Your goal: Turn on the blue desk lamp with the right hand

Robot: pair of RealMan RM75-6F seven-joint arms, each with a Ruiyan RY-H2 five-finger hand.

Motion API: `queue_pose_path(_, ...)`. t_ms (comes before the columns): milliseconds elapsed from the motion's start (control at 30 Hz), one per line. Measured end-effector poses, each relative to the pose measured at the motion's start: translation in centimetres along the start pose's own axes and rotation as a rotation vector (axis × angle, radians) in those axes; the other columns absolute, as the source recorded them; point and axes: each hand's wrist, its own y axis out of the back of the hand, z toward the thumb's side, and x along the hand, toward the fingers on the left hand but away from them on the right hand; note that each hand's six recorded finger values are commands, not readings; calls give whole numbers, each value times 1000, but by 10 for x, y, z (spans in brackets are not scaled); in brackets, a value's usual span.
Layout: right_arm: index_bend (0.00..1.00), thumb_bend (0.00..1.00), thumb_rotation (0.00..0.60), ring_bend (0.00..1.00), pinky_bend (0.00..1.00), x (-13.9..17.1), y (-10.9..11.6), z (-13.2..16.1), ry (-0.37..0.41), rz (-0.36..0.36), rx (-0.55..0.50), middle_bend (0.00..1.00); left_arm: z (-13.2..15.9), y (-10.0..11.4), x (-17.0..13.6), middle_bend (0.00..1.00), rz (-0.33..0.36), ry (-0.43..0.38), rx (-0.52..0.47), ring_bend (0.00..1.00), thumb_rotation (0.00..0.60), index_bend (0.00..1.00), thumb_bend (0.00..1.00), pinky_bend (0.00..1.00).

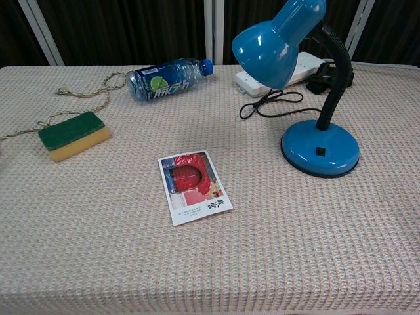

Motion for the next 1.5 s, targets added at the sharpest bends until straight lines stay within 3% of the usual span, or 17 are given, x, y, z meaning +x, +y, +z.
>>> queue_pose_path(300,0,89,600,0,0,-2,-1,-2,-2,-1,1,0,4,0,5,0,29,-14,3,0,600,0,0,0)
queue_pose_path(933,0,100,600,24,31,-1,-5,15,51,32,6,6,9,-4,10,0,20,-34,0,0,600,0,0,0)
queue_pose_path(967,0,100,600,82,96,-1,-6,16,54,39,5,41,9,-4,11,0,21,-36,-2,0,600,0,0,0)
queue_pose_path(1000,0,107,600,197,230,-2,-7,18,59,50,1,140,10,-4,11,0,21,-37,-3,0,600,0,0,0)
queue_pose_path(1067,0,121,600,467,531,-3,-10,22,69,72,-8,454,10,-5,11,0,16,-39,-4,0,600,0,0,0)
queue_pose_path(1133,0,125,600,607,651,-5,-14,28,86,104,-13,649,10,-6,12,0,11,-41,-4,0,600,0,0,0)
queue_pose_path(1267,0,128,600,742,714,-9,-27,43,136,170,-9,820,11,-6,13,0,21,-48,1,0,600,0,0,0)
queue_pose_path(1400,0,148,600,885,819,-12,-37,65,193,180,-34,985,11,-7,14,0,17,-49,2,0,600,0,0,0)
queue_pose_path(1500,0,359,600,910,840,-15,-48,80,225,202,-35,1000,12,-8,14,0,13,-51,5,0,600,0,0,0)
